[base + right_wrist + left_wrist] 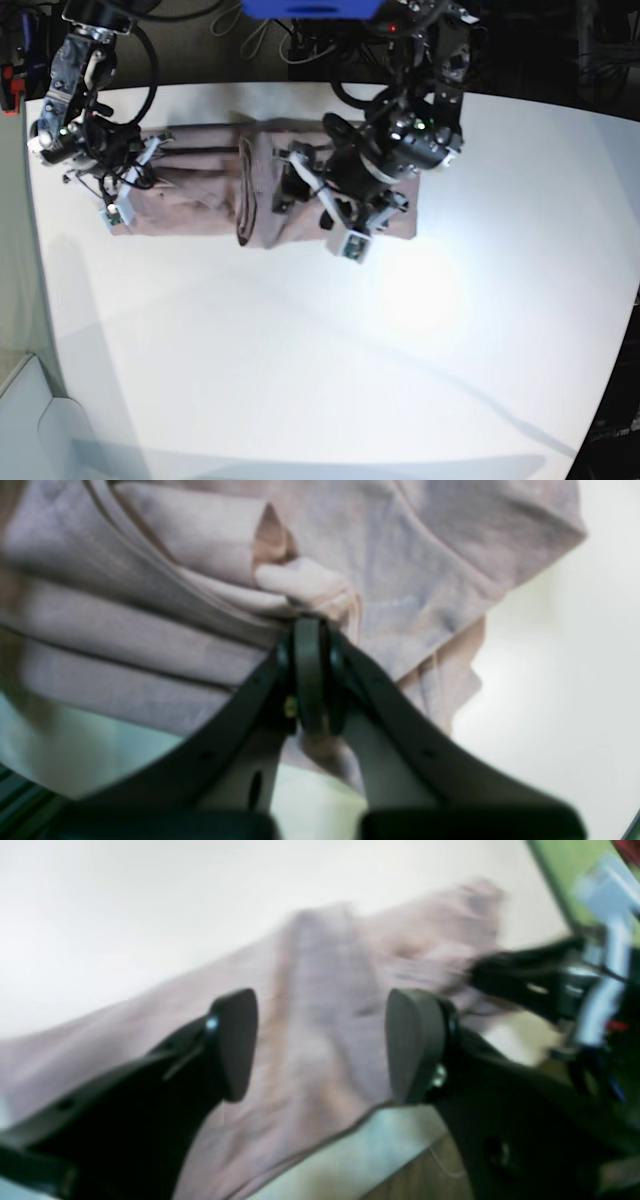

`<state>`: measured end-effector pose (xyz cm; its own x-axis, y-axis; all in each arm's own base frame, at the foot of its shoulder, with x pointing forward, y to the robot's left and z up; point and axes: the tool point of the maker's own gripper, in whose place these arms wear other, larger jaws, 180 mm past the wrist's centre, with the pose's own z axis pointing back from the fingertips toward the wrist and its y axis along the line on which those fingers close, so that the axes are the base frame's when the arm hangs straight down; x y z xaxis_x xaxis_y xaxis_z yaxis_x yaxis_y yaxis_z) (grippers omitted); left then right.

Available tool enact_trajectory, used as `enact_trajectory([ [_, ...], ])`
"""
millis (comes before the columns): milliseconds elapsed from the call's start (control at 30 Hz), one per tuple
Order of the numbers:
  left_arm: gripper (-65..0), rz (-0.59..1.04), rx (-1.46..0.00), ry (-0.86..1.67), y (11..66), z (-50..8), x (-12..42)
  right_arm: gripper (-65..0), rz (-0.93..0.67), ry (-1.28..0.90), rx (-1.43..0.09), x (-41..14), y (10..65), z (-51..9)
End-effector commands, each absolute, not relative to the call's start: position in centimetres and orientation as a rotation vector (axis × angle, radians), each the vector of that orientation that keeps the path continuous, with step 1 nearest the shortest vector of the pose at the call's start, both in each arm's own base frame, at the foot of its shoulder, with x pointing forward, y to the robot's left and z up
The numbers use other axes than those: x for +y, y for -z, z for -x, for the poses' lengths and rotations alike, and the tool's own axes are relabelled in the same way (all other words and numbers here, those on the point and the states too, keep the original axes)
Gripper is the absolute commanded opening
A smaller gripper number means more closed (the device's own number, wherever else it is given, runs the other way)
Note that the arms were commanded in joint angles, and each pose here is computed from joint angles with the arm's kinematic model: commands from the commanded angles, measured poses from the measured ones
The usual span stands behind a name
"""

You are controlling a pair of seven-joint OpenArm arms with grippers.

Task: Layout the t-shirt on the table in an organized manner, then fold the t-shirt properly
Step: 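Lift the strip end with the left gripper and fold it toward the right gripper, then release the left gripper and move it back to the folded end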

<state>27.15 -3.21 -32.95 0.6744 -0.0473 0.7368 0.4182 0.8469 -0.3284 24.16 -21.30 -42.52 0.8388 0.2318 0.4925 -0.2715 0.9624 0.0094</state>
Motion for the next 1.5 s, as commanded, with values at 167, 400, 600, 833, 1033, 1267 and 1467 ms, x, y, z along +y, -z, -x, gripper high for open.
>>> enact_trajectory([
  [167, -25.5, 0.439, -0.868, 0.092, 32.1, -29.1, 4.7, -65.0, -0.048, -0.276, -0.479, -22.0, 42.6, -23.8],
  [400, -25.2, 0.372, -0.888, -0.080, 32.2, -28.9, 14.0, -53.1, -0.037, -0.275, -0.490, -22.3, 42.1, -24.0],
  [600, -25.1, 0.341, -0.882, -0.107, 32.6, -28.8, 16.2, -34.8, 0.030, -0.309, -0.604, -22.4, 38.1, -25.3],
  [833, -25.1, 0.343, -0.832, -0.127, 34.3, -28.1, 16.4, -32.2, 0.072, -0.154, -0.685, -24.7, 36.0, -25.1],
  [1033, -25.0, 0.343, -0.830, -0.127, 34.3, -28.0, 16.4, -26.0, 0.043, -0.097, -0.647, -24.7, 37.2, -24.6],
  [1267, -25.0, 0.346, -0.812, -0.128, 34.8, -27.1, 16.2, -21.9, -0.015, -0.065, -0.546, -25.0, 39.9, -25.3],
  [1467, -25.0, 0.343, -0.798, -0.132, 35.2, -26.5, 16.3, -21.9, -0.019, -0.062, -0.547, -25.1, 40.1, -25.5],
])
